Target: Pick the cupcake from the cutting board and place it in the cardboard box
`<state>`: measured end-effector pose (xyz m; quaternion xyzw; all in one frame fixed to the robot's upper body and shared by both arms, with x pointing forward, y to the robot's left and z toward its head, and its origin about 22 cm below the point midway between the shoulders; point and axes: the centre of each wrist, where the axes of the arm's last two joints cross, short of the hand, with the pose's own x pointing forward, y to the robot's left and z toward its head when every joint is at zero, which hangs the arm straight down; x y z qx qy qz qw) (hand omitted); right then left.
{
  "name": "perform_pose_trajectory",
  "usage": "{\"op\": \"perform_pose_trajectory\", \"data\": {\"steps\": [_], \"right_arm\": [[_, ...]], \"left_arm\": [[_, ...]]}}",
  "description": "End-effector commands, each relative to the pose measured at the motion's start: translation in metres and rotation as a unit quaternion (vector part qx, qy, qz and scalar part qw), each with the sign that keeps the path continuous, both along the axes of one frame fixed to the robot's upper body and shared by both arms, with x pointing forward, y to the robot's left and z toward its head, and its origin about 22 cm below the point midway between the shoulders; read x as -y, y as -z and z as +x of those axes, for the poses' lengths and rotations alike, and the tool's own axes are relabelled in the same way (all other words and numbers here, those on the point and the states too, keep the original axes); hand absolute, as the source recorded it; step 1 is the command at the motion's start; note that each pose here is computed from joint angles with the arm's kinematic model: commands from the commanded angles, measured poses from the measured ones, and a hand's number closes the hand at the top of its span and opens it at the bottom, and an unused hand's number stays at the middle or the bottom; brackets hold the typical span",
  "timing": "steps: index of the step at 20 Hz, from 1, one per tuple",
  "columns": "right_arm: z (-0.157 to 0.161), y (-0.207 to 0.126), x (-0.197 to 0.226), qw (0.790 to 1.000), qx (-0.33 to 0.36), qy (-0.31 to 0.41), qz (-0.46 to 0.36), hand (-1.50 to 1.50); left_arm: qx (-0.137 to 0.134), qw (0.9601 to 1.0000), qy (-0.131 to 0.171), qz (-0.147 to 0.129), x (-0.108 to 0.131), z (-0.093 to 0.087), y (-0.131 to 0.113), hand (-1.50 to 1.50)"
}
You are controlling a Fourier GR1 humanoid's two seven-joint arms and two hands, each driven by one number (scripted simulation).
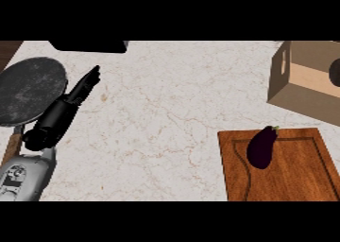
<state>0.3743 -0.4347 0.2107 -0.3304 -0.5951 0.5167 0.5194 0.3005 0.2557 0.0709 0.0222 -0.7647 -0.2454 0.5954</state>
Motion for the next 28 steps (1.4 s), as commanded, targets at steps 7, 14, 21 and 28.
{"op": "perform_pose_trajectory", "data": {"steps": [7,14,21,28], "right_arm": [[0.005,0.024,0.031,0.987,-0.14,-0.054,-0.048,-1.5],[0.011,0.006,0.038,0.977,-0.025,-0.133,0.163,-1.5],[0.011,0.041,0.044,0.879,-0.034,-0.058,0.473,-1.5],[-0.014,0.023,0.08,0.843,-0.001,0.029,0.538,-1.5]], "left_arm": [[0.014,0.9999,0.002,0.005,0.015,0.005,0.003,0.0],[0.008,0.9999,-0.006,0.003,0.0,0.002,-0.002,0.0],[-0.002,0.9999,-0.01,-0.005,0.0,0.004,-0.005,0.0],[0.004,1.0,0.003,-0.005,-0.003,0.002,0.0,0.0]]}}
